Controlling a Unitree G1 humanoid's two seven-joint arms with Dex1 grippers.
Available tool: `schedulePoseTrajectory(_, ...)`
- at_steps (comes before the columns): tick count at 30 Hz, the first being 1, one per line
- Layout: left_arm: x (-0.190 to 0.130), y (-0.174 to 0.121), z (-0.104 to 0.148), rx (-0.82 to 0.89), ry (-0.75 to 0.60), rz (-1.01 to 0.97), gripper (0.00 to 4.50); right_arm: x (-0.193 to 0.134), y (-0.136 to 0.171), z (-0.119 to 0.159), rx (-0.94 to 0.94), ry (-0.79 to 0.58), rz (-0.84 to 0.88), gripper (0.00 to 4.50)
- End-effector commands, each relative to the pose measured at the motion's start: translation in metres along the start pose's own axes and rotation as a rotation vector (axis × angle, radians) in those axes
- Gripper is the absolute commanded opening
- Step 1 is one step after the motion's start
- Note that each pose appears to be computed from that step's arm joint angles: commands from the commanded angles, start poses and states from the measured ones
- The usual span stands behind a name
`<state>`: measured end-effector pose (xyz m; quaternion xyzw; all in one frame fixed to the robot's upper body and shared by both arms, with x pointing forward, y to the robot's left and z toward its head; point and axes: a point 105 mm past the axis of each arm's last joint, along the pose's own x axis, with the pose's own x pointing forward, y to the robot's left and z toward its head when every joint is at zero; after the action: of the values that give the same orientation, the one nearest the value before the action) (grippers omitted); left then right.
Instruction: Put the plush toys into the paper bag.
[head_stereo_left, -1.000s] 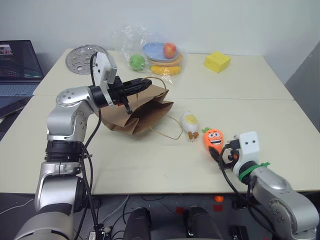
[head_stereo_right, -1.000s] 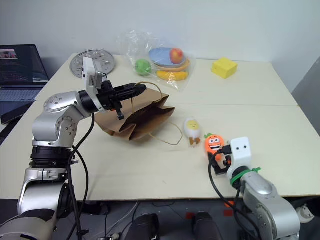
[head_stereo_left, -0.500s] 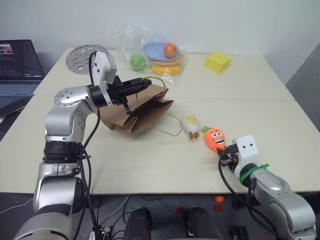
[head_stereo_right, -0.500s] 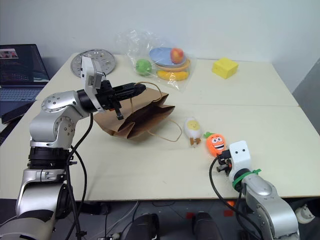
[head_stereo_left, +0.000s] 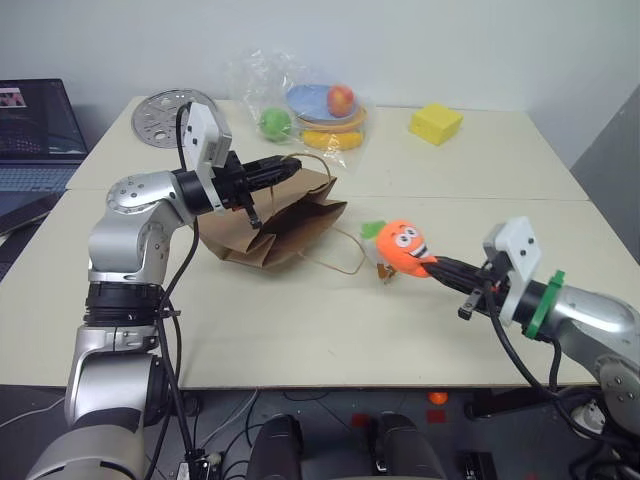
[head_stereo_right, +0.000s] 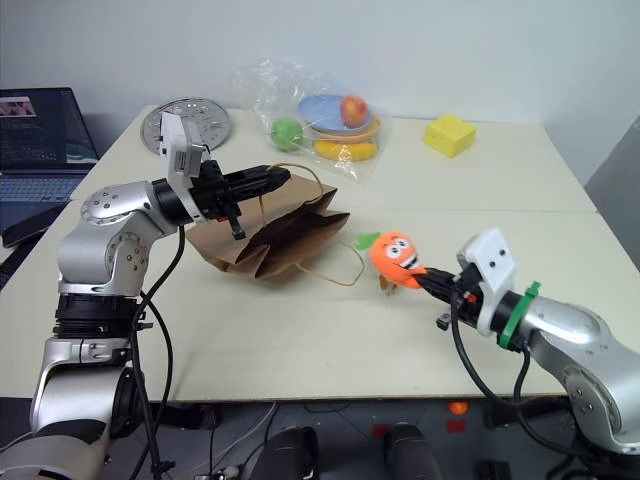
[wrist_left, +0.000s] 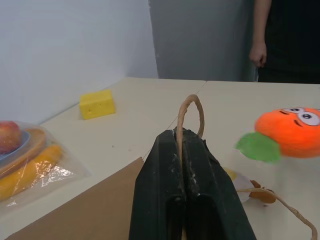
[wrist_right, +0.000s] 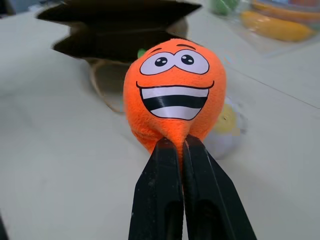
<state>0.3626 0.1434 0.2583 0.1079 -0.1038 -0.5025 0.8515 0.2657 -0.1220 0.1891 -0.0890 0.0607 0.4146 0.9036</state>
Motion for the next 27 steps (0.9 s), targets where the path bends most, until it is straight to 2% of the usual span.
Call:
schedulePoseTrajectory(1,0.004,0.000,0.014,0.045,-0.036,-0.014,0.00,0.024,0.005,0.009,0.032,-0.040,0.033,0.01)
schedulePoseTrajectory(6,0.007,-0.002,0.016,0.049,-0.041,-0.029,0.00,0.065,0.006,0.014,0.028,-0.049,0.047,0.01)
schedulePoseTrajectory(13,0.006,-0.006,0.017,0.055,-0.038,-0.038,0.00,0.099,0.012,0.009,0.007,-0.024,0.065,0.01)
schedulePoseTrajectory(21,0.006,-0.012,0.016,0.047,-0.034,-0.059,0.00,0.150,0.028,0.023,0.025,-0.054,0.104,0.01)
schedulePoseTrajectory(27,0.009,-0.016,0.014,0.036,-0.035,-0.076,0.00,0.177,0.030,0.025,0.013,-0.039,0.103,0.01)
